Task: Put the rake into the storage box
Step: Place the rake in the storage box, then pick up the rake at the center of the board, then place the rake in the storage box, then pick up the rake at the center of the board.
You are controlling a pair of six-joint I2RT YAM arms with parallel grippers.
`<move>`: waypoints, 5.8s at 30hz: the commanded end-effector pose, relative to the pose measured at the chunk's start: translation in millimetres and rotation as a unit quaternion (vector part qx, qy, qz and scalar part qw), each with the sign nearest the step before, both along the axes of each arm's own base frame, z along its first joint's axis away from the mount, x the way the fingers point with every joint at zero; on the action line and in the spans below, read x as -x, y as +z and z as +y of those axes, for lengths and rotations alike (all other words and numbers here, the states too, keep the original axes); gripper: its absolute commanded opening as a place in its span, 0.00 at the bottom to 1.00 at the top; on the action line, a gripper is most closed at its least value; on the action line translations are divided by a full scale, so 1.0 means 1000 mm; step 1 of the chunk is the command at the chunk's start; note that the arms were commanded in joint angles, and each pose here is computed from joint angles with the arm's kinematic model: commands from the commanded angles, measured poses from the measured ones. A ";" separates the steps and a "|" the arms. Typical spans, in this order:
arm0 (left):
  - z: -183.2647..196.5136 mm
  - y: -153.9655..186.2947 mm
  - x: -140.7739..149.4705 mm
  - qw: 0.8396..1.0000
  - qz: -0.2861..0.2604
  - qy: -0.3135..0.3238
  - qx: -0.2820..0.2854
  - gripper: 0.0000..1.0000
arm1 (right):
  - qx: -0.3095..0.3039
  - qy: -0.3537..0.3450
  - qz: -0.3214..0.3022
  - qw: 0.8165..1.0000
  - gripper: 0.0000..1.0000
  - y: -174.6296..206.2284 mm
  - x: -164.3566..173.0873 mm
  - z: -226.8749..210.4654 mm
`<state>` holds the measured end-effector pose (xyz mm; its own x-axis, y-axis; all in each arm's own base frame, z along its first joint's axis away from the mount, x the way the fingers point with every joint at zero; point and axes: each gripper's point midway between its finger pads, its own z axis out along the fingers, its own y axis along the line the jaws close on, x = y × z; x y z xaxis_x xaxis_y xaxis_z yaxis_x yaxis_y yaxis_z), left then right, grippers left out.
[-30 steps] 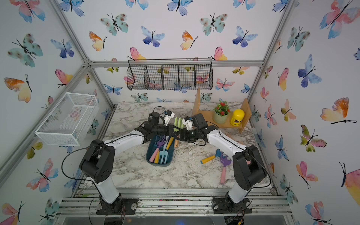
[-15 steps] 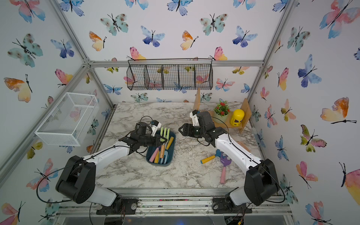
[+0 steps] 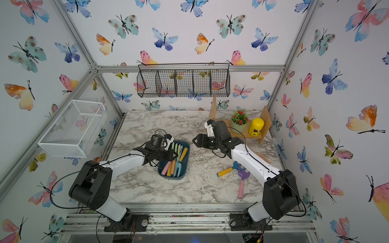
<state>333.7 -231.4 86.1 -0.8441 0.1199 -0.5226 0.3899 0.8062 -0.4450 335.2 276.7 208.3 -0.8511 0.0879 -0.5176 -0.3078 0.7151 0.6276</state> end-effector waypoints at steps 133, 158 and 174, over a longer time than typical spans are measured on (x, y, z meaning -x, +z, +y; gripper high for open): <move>-0.031 0.054 -0.009 0.991 -0.030 -0.024 0.127 0.00 | 0.020 0.119 0.038 0.992 0.67 -0.036 0.047 0.043; 0.012 0.003 -0.022 0.993 0.071 0.082 -0.045 0.53 | 0.084 0.033 0.022 0.996 0.68 -0.047 0.038 0.007; 0.038 0.117 -0.060 0.977 -0.143 0.161 -0.012 0.54 | 0.185 -0.184 0.118 0.958 0.73 -0.100 0.032 -0.106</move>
